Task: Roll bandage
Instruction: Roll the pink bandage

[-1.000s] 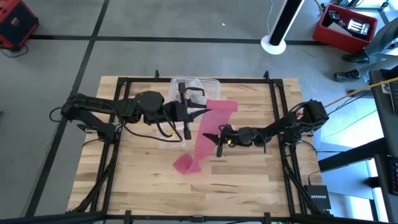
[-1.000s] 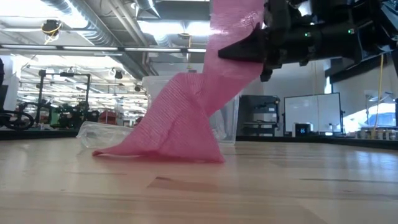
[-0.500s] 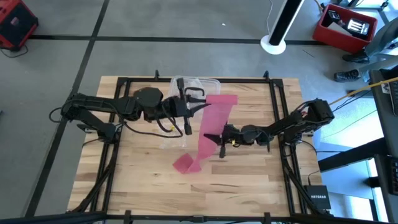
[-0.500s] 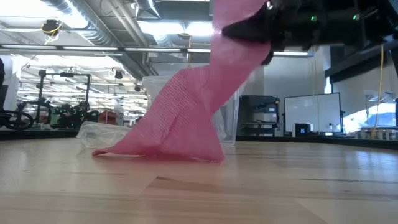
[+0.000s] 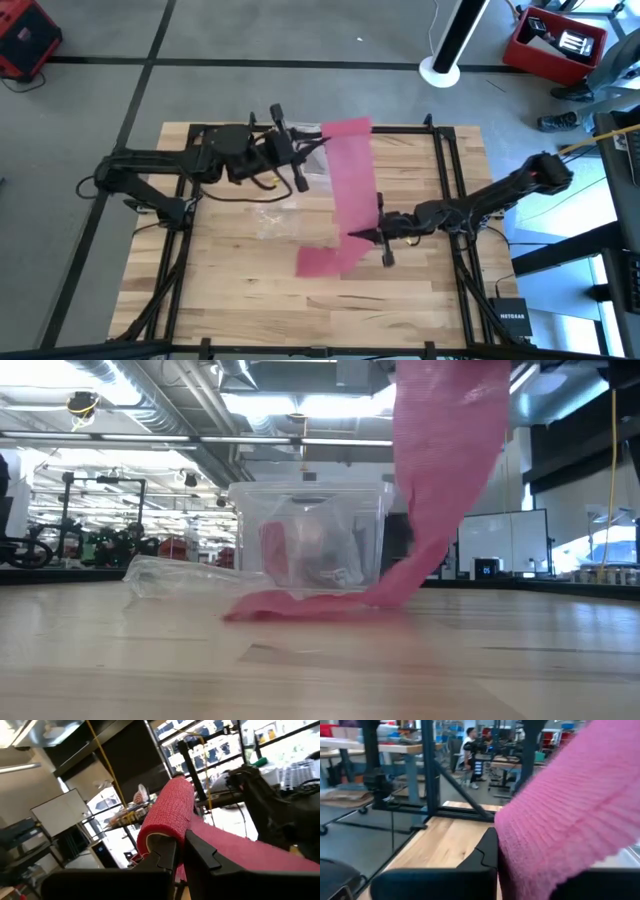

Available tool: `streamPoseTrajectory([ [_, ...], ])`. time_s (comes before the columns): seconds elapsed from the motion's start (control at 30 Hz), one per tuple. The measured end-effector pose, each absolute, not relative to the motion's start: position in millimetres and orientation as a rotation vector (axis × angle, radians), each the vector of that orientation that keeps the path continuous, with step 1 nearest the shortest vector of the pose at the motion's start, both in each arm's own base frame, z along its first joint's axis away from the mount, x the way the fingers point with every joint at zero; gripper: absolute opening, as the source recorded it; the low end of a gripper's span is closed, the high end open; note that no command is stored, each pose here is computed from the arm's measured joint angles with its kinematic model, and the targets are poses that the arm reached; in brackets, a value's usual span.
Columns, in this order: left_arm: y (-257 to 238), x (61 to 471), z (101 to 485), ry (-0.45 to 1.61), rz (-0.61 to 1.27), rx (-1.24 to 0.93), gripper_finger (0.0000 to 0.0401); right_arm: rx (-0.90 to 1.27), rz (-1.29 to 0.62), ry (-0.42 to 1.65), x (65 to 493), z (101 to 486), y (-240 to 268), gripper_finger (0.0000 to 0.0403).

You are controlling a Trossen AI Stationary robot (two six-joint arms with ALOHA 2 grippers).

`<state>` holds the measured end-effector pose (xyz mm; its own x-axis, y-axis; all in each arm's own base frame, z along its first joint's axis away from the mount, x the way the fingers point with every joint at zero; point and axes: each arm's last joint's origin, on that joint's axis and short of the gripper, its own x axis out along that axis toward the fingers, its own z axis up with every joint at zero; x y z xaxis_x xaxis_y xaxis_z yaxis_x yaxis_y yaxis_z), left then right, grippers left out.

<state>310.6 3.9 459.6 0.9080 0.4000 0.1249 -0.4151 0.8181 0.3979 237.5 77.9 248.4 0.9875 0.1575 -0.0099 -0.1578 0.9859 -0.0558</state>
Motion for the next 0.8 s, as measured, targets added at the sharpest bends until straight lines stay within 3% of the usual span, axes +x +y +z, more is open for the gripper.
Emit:
streamPoseTrajectory([
  [0.27,0,313,461,-0.089,0.312,0.454,0.0013,-0.122,0.1,0.115,245,251,79,0.0002],
  [0.53,15,311,461,-0.036,0.466,0.514,0.0005,-0.104,0.171,0.052,242,258,92,0.0001],
  [0.8,22,319,441,0.06,0.512,0.581,0.0003,-0.195,0.174,0.068,243,295,116,0.0001],
])
